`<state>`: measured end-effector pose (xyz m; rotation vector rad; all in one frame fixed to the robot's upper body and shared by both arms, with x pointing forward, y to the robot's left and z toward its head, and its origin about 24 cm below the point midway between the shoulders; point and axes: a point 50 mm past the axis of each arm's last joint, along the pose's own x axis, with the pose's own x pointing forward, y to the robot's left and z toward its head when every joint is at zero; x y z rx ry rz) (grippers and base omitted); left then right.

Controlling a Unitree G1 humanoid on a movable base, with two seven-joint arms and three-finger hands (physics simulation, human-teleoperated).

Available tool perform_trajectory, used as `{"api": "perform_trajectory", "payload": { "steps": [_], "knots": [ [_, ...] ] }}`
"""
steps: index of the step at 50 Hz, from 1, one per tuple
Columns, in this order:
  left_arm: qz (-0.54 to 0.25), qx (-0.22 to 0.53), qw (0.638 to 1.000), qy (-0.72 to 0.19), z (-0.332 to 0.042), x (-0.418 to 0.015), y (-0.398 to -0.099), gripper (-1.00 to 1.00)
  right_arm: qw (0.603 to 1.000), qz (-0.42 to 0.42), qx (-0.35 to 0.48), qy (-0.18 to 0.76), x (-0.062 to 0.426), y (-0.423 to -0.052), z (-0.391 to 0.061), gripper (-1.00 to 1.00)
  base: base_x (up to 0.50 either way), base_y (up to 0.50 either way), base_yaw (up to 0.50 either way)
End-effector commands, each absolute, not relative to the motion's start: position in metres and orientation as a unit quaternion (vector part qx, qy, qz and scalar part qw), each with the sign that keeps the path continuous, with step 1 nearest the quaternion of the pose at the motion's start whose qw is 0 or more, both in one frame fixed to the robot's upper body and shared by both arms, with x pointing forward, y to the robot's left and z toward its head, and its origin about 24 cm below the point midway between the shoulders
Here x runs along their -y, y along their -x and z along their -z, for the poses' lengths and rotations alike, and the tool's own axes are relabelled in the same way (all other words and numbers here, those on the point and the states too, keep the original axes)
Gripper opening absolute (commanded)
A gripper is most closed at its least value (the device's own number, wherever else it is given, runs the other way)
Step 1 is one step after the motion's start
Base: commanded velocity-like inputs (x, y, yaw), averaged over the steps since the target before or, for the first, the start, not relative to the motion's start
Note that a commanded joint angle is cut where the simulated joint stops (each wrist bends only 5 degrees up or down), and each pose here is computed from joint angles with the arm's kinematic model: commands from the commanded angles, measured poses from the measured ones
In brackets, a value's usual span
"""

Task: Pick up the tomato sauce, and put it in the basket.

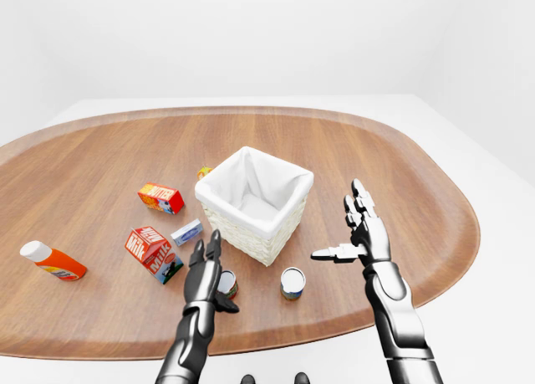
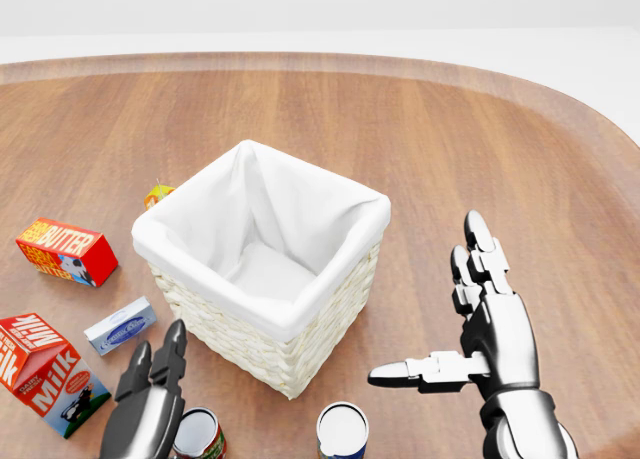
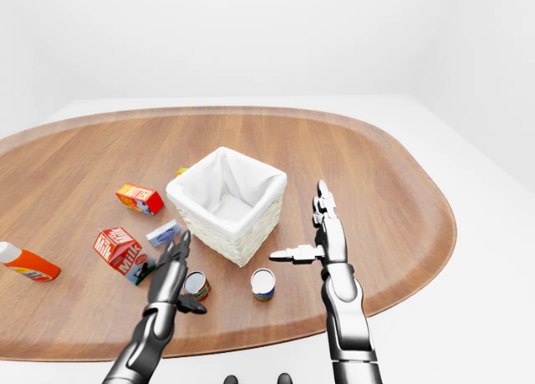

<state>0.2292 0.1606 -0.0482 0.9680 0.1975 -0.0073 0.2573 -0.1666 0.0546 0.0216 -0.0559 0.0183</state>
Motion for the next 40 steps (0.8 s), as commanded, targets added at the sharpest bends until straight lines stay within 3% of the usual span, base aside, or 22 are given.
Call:
{"api": "perform_trajectory", "payload": {
  "steps": [1, 40],
  "knots": [
    [0.002, -0.1, 0.879, -0.466, 0.0509, -0.1618, -0.2305, 1.0, 1.0, -0.009, 0.028, -0.011, 0.1667, -0.2573, -0.0545, 1.0, 0.0, 0.0, 0.0],
    [0.003, -0.106, 0.876, -0.471, 0.0548, -0.1632, -0.2281, 1.0, 1.0, -0.01, 0.027, -0.01, 0.1667, -0.2566, -0.0537, 1.0, 0.0, 0.0, 0.0]
  ]
}}
